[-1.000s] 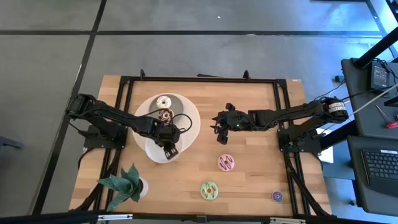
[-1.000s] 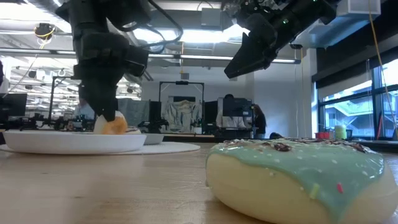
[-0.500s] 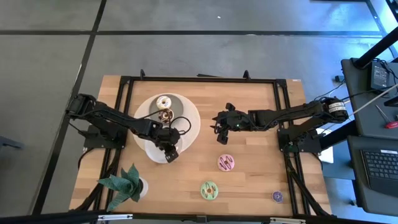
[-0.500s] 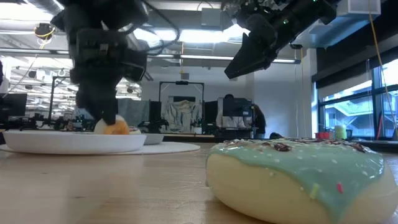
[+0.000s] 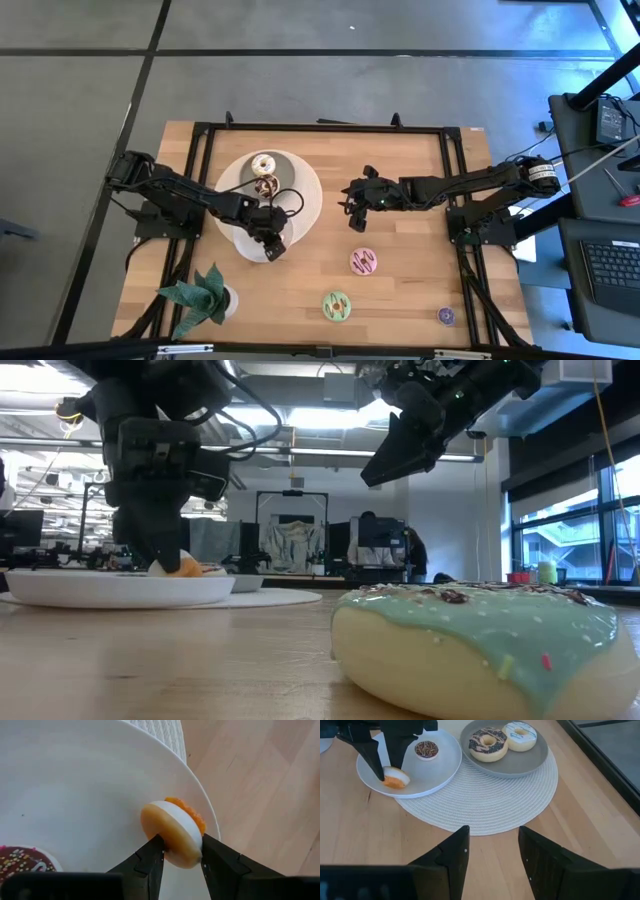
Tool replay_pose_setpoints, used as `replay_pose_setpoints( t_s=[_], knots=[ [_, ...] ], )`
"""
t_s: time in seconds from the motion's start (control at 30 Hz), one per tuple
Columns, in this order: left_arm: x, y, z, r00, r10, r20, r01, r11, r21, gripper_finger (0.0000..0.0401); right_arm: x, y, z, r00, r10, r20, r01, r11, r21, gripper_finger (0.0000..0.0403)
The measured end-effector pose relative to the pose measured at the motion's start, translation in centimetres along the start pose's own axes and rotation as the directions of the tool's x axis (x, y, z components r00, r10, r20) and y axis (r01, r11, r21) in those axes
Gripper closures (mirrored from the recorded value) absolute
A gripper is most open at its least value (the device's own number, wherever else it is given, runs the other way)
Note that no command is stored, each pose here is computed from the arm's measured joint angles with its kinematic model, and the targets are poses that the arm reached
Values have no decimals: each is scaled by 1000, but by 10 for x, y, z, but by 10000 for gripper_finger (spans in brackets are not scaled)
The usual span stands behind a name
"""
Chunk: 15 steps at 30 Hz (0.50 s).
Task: Pick & Place donuts
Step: Put the small yellow donut on the white plate
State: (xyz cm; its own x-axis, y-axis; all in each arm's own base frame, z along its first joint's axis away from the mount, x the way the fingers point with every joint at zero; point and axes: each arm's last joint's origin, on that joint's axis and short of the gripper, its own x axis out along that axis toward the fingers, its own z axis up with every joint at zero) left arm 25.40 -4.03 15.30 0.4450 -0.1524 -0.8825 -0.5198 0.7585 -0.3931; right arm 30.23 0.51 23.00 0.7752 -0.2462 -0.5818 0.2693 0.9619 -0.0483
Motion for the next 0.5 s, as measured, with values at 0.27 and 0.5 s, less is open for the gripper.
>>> replay_pose_setpoints(
  t_s=[0.27,0.5],
  knots=[
    [-9,5,-1,999,33,1,-33,999,-10,284,0,0,0,1000,0,1,0,1000,1,231],
    [-10,7,0,999,51,3,-51,999,-2,271,0,0,0,1000,0,0,0,1000,1,231]
  ],
)
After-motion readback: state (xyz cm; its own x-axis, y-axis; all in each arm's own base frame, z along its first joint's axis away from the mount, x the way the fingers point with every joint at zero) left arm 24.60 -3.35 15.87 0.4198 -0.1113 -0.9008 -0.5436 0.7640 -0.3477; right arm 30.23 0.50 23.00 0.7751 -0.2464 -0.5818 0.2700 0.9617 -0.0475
